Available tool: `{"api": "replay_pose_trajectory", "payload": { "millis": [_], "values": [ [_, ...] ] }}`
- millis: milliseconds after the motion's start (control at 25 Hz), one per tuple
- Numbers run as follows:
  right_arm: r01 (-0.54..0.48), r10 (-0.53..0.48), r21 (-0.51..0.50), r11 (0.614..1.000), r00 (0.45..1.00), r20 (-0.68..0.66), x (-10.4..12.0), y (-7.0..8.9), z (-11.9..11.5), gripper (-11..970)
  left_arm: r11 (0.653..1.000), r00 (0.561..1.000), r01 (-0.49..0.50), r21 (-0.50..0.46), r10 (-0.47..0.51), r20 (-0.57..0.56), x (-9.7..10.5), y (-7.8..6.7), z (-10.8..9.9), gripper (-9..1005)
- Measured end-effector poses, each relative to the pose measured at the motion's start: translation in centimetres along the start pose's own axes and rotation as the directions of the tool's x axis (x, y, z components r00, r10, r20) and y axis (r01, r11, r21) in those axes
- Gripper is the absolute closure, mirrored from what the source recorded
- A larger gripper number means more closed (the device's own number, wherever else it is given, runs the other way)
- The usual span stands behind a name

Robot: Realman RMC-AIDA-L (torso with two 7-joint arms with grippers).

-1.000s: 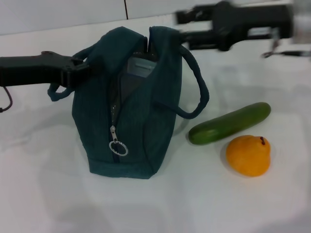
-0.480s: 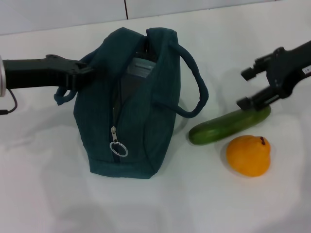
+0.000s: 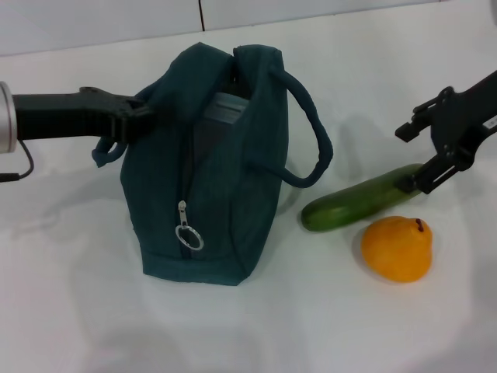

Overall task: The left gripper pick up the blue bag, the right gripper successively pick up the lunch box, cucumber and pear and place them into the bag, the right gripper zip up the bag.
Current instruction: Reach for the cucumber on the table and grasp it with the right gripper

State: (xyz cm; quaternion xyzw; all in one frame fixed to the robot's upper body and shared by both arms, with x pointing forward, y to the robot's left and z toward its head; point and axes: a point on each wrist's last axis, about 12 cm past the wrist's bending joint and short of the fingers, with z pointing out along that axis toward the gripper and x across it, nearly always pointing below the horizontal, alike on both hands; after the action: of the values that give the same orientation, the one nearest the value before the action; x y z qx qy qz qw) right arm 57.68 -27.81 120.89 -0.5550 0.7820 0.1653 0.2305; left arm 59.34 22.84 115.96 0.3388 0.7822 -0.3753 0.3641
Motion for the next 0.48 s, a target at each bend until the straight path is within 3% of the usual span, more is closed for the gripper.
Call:
{"api": "replay_pose_trajectory", "payload": {
  "millis": [480],
  "values": [
    [0.063,-0.064,-0.011,0.998,0.980,-0.190,-0.6,0.1,3.1,88,1.000,1.000,-0.017,-0.012,0.017,0.006,-0.3,0.1,0.1,952]
  ]
}}
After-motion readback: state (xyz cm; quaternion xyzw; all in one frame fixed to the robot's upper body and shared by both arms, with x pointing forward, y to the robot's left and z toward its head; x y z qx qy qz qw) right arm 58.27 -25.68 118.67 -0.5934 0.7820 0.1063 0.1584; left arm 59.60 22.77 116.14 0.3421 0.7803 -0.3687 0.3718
